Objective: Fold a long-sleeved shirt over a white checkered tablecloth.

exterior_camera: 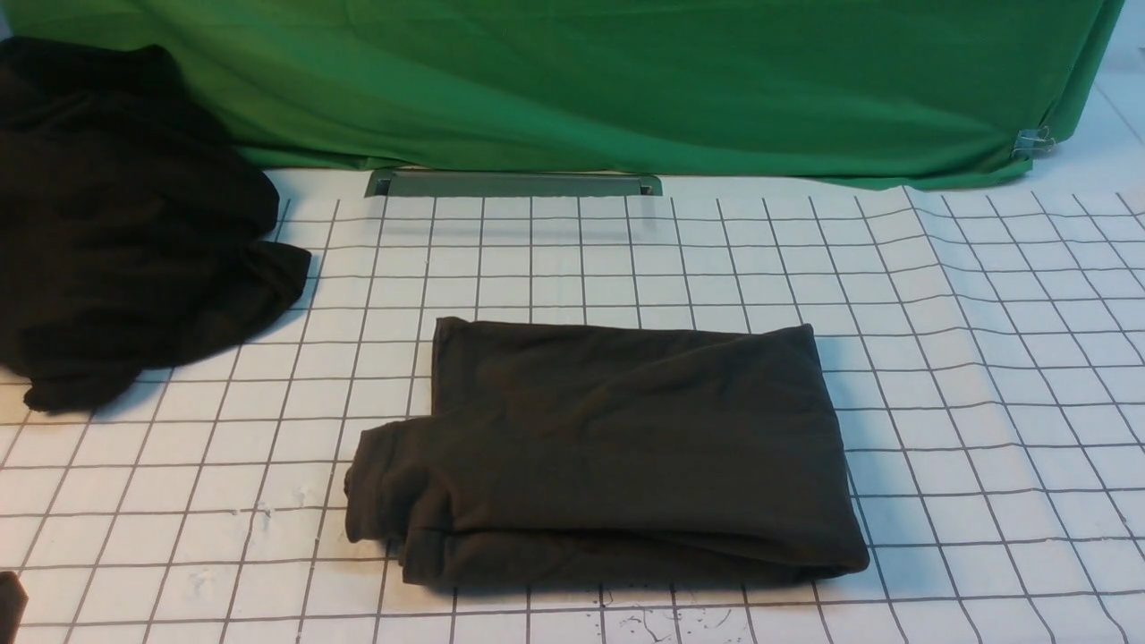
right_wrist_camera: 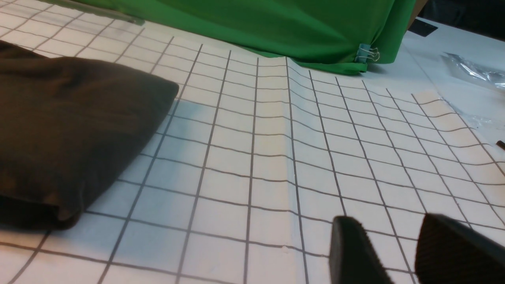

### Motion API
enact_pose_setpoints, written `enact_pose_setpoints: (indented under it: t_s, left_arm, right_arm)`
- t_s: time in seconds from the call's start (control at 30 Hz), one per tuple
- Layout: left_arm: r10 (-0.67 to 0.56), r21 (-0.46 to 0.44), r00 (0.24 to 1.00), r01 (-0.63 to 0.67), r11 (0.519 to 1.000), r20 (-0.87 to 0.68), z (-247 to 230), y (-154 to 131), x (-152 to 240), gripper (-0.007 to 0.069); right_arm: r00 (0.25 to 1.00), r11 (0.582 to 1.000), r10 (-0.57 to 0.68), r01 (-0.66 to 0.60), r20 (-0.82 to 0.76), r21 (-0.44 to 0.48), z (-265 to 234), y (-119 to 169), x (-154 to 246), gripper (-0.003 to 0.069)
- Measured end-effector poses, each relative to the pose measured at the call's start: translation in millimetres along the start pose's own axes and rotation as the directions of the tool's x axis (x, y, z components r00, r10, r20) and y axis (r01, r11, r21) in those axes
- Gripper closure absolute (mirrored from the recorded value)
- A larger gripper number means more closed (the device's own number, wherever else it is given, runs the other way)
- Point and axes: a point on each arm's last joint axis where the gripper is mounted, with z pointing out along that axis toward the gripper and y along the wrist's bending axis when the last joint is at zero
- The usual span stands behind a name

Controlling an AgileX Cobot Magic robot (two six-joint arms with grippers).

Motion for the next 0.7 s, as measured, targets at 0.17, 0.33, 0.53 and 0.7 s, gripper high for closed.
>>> enact_pose_setpoints:
  t_s: [0.17,0.33,0.53,0.7]
  left_arm:
    - [0.0,0.0,1.0,0.0,1.0,0.0,0.0,0.0,0.0,0.0622]
    - [-0.001,0.0,1.0,0.001,1.0,0.003,0.1,0.0,-0.1,0.0622]
    - [-0.001,0.001,1.0,0.001,1.0,0.007,0.1,0.0,-0.5,0.0622]
    - [-0.001,0.001,1.0,0.001,1.0,0.007,0.1,0.0,-0.5,0.0622]
  right_arm:
    - [1.0,1.0,0.0,0.0,0.0,0.0,0.0,0.0,0.0,0.0419]
    - [1.0,1.0,0.0,0.0,0.0,0.0,0.0,0.0,0.0,0.0419]
    - [1.0,1.0,0.0,0.0,0.0,0.0,0.0,0.0,0.0,0.0419]
    - [1.0,1.0,0.0,0.0,0.0,0.0,0.0,0.0,0.0,0.0418]
